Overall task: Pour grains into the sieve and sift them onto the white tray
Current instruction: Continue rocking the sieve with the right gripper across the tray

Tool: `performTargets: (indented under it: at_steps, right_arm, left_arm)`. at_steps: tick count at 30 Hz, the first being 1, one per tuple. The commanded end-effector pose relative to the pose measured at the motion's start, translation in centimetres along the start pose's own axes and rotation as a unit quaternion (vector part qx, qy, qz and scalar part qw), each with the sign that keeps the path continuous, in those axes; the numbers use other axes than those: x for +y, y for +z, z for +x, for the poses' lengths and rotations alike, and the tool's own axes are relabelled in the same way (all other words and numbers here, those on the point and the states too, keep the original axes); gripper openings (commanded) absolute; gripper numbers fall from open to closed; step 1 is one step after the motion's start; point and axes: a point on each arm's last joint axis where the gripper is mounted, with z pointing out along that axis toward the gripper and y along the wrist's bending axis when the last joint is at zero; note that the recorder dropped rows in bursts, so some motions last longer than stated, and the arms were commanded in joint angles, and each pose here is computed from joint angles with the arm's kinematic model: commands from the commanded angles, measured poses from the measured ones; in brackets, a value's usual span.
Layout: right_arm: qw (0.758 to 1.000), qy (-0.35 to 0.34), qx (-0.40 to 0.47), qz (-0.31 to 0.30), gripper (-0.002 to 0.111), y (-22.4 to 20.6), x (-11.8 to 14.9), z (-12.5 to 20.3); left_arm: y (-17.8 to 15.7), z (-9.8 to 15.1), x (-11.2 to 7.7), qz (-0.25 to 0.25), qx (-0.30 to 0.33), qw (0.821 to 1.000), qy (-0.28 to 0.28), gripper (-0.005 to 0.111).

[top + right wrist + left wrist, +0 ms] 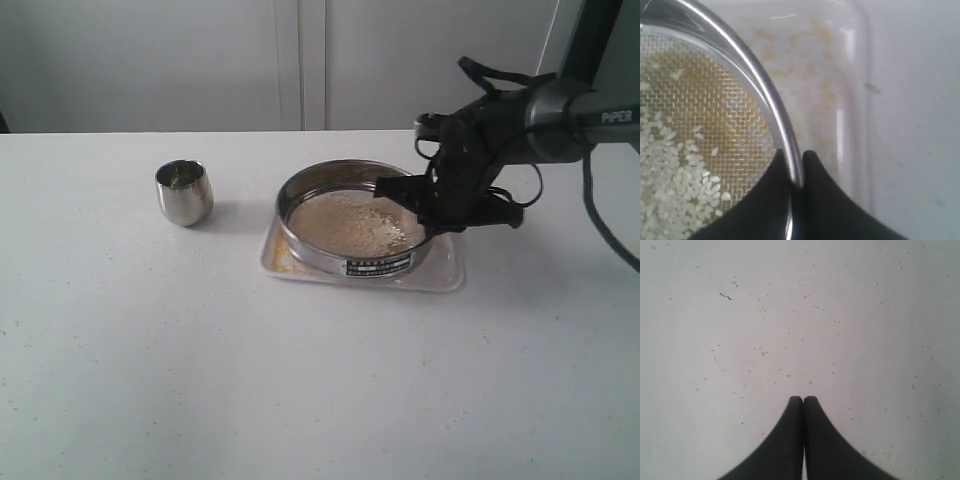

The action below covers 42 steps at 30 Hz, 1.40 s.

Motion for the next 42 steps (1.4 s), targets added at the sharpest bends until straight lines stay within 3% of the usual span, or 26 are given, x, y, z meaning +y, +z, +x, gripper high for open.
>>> performTargets:
  at_steps: [1,3,6,9,11,15,17,23,29,34,36,40,42]
  right_arm:
    - [0.998,0.048,-0.008,-0.034,0.0,-0.4,-0.2,-0.8]
    - [0.998,0.007,-0.015,-0.059,0.0,-0.7,1.5,-0.1]
    - [0.999,-0.015,-0.009,-0.031,0.0,-0.6,0.8,-0.2]
    - [0.998,0.057,0.013,0.009,0.0,-0.3,-2.1,-1.1]
    - [0.997,0.079,0.022,-0.007,0.0,-0.2,-2.1,-1.1]
    - [0.995,0.048,0.002,-0.092,0.0,-0.9,2.1,-0.2]
    - [0.996,-0.001,-0.018,-0.093,0.0,-1.3,3.0,-0.2]
    - [0.995,0.093,0.0,-0.021,0.0,-0.5,-1.4,-1.7]
    - [0.995,0.003,-0.04,-0.092,0.0,-1.3,3.1,-0.5]
    - [0.998,0.061,-0.006,-0.003,0.0,-0.2,-1.1,-1.4]
    - [0.998,0.065,0.005,0.001,0.0,-0.2,-1.4,-1.3]
    - [0.997,0.017,-0.025,-0.076,0.0,-0.8,2.6,-0.3]
    - [0.995,-0.019,-0.04,-0.085,0.0,-1.1,3.6,0.0]
  left_arm:
    - [-0.1,0.2,-0.1,0.004,0.002,1.0,-0.002,0.0]
    - [-0.1,0.2,-0.1,0.004,0.002,1.0,-0.002,0.0]
    - [-0.1,0.2,-0.1,0.004,0.002,1.0,-0.002,0.0]
    - [-0.1,0.2,-0.1,0.004,0.002,1.0,-0.002,0.0]
    - [-0.1,0.2,-0.1,0.004,0.002,1.0,-0.002,0.0]
    - [-0.1,0.2,-0.1,0.004,0.002,1.0,-0.002,0.0]
    - [-0.1,0.2,-0.1,0.004,0.002,1.0,-0.002,0.0]
    - [-0.1,0.2,-0.1,0.004,0.002,1.0,-0.002,0.0]
    - [-0.1,0.2,-0.1,0.004,0.002,1.0,-0.002,0.0]
    - [-0.1,0.2,-0.1,0.004,0.002,1.0,-0.002,0.0]
    - [-0.1,0.2,-0.1,0.004,0.002,1.0,-0.002,0.0]
    - [-0.1,0.2,-0.1,0.004,0.002,1.0,-0.002,0.0]
    - [-0.1,0.2,-0.1,0.004,0.002,1.0,-0.002,0.0]
